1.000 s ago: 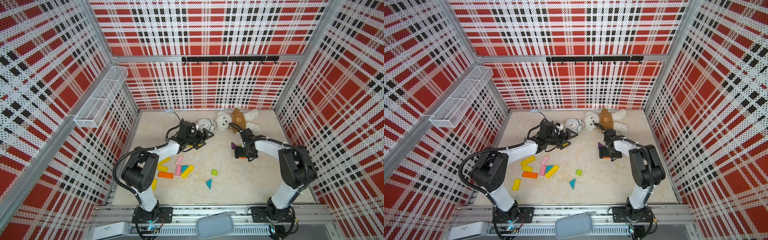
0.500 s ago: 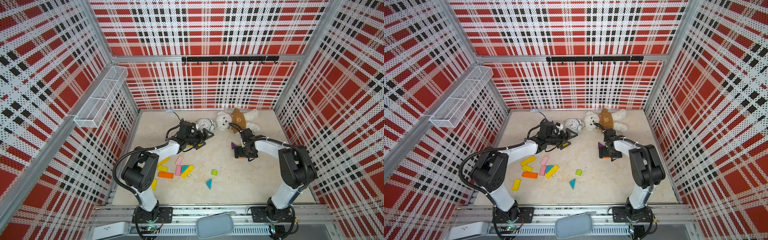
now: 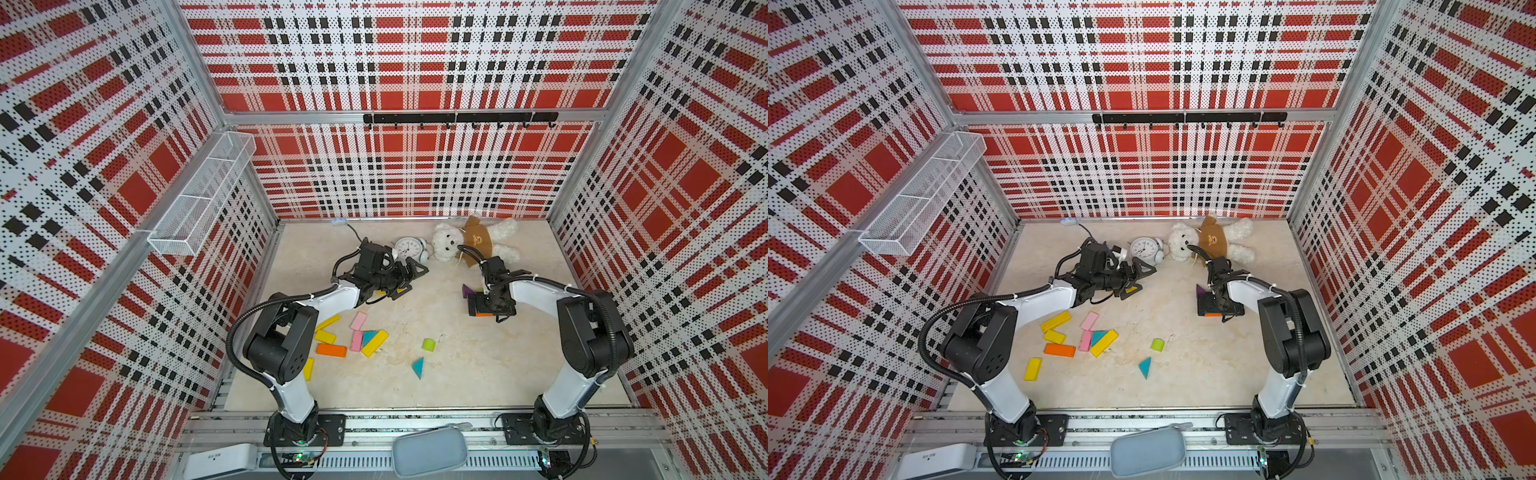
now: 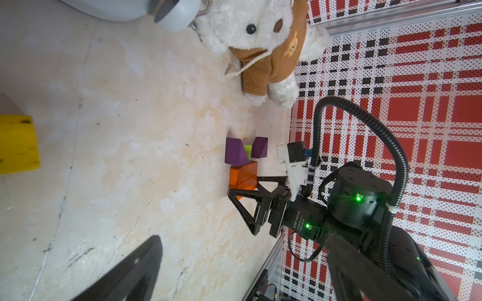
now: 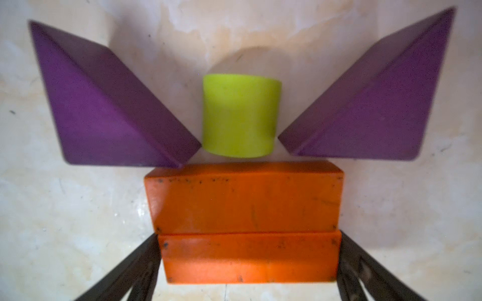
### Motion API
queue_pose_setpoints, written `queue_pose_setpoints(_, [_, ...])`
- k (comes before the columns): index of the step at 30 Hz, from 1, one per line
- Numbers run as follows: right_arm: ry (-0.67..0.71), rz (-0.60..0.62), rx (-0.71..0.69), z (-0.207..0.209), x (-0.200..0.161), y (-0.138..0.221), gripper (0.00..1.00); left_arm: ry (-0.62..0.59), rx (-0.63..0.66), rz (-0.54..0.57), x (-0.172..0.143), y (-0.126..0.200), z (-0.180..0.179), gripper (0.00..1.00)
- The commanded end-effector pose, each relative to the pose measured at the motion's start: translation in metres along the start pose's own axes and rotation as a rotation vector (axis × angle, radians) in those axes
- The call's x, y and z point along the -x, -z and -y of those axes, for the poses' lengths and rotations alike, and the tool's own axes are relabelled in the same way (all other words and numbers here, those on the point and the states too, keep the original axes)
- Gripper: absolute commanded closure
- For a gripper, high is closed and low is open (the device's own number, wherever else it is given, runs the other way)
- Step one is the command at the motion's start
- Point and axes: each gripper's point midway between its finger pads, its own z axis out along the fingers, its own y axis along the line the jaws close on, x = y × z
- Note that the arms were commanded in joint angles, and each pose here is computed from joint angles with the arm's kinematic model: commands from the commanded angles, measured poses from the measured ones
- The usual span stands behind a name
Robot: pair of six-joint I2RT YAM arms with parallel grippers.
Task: Assemble a carrot with building blocks
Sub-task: Assemble the building block at the center of the board, then pick up the building block from the center of the board.
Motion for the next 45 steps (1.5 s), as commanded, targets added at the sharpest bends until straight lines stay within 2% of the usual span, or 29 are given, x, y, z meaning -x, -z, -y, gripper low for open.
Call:
queue_pose_setpoints(1, [-0.020, 0.007, 0.034, -0.005, 0.004, 0.003, 0.00, -0.014, -0.022, -0.004, 0.002, -0.003, 0.009, 0.01])
queue_pose_setpoints(7, [-0.019, 0.022, 0.038, -0.005, 0.007, 0.015, 0.00, -0.018, -0.024, -0.004, 0.002, -0.003, 0.011, 0.01])
queue_pose_setpoints(16, [0.015, 0.078, 0.044, -0.007, 0.010, 0.058, 0.00, -0.018, -0.028, 0.015, 0.008, 0.003, 0.012, 0.01])
queue_pose_setpoints(22, [0.021, 0.094, 0.009, -0.001, 0.010, 0.074, 0.00, -0.015, -0.027, 0.033, 0.015, 0.007, 0.011, 0.00])
queue_pose_setpoints(30, [-0.032, 0.027, -0.069, 0.020, -0.014, 0.055, 0.12, -0.016, -0.023, 0.036, 0.015, 0.007, 0.009, 0.00])
queue_pose_setpoints(45, [-0.084, -0.062, -0.090, 0.035, -0.025, 0.020, 0.12, -0.011, -0.022, 0.037, 0.017, 0.007, 0.008, 0.00])
